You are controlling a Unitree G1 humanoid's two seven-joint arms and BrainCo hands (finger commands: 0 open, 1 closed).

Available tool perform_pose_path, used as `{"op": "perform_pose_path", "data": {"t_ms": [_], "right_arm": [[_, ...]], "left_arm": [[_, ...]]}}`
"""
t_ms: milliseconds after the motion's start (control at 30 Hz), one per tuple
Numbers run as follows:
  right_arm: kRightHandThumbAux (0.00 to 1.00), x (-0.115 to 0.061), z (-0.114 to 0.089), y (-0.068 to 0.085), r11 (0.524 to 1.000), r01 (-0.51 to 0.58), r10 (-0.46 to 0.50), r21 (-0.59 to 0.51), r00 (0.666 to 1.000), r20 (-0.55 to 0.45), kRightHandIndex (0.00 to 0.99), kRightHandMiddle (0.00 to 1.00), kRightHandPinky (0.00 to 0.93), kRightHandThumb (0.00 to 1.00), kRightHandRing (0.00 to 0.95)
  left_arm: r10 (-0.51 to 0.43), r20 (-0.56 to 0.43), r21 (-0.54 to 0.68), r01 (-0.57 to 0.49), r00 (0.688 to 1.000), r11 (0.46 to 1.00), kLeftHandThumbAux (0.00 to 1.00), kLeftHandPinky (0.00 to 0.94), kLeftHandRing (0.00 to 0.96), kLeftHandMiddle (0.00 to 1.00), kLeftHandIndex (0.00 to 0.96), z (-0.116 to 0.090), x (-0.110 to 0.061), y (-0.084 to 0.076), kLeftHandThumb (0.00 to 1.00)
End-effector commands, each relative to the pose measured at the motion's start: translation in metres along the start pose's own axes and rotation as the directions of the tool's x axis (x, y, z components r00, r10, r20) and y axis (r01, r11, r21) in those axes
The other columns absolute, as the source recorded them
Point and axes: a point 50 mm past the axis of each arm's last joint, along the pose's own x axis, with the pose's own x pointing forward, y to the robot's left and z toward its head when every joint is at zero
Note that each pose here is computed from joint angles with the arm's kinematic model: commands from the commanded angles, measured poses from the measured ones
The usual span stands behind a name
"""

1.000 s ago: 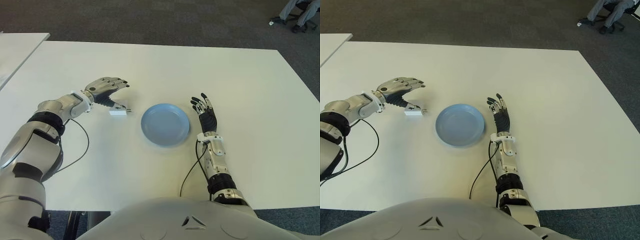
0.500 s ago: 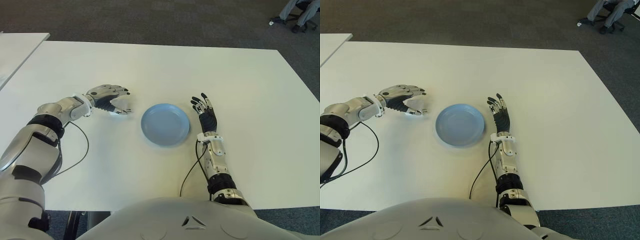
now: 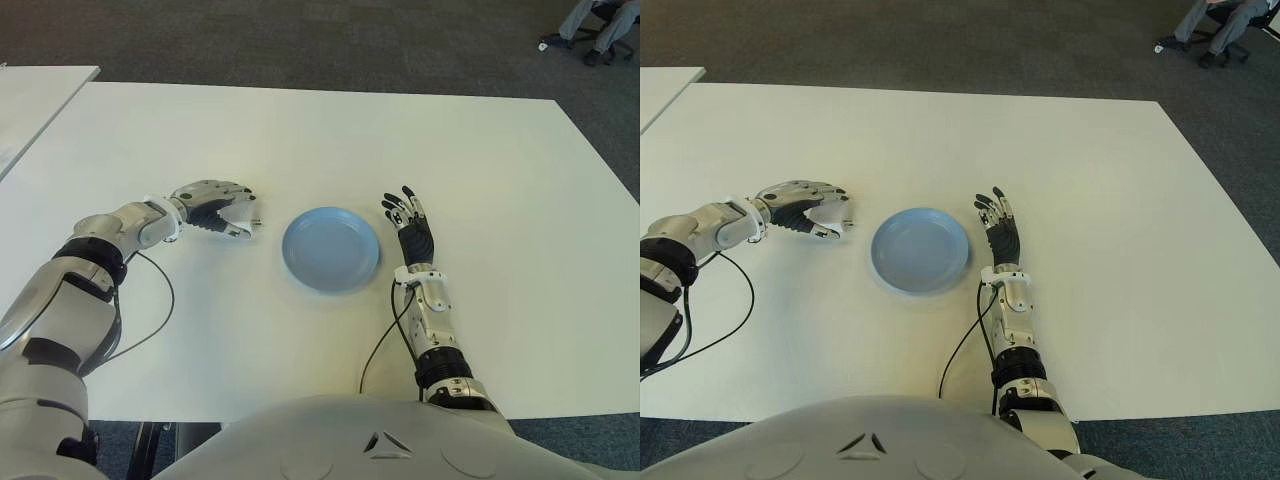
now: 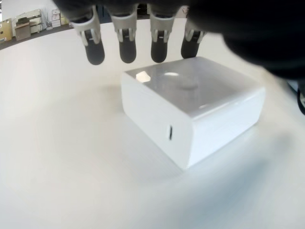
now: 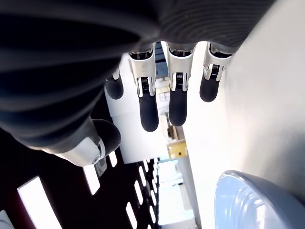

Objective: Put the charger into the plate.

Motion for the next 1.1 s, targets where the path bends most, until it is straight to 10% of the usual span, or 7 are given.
{"op": "perform_pose_path", "data": {"t_ms": [33,1100], "right_arm": [[0.615,-0.009,-0.011,0.003,1.0,0.02,-0.019,0.019,0.999,-0.042,0.04,0.257,0.132,0.0,0.209],[0.601,-0.014,-0.008,0.0,1.0,0.026,-0.026,0.015,0.999,-0.019,0.063,0.265,0.129,0.0,0.212]], "left_arm": [[-0.074,0.007,0.023,0.074,0.997,0.997,0.217,0.0,0.0,0.0,0.0,0.001,-0.004,-0.014,0.207],[-0.123,-0.104,0.111,0.135,0.987,0.985,0.238,0.0,0.0,0.0,0.0,0.003,-0.002,-0.06,0.228]]}}
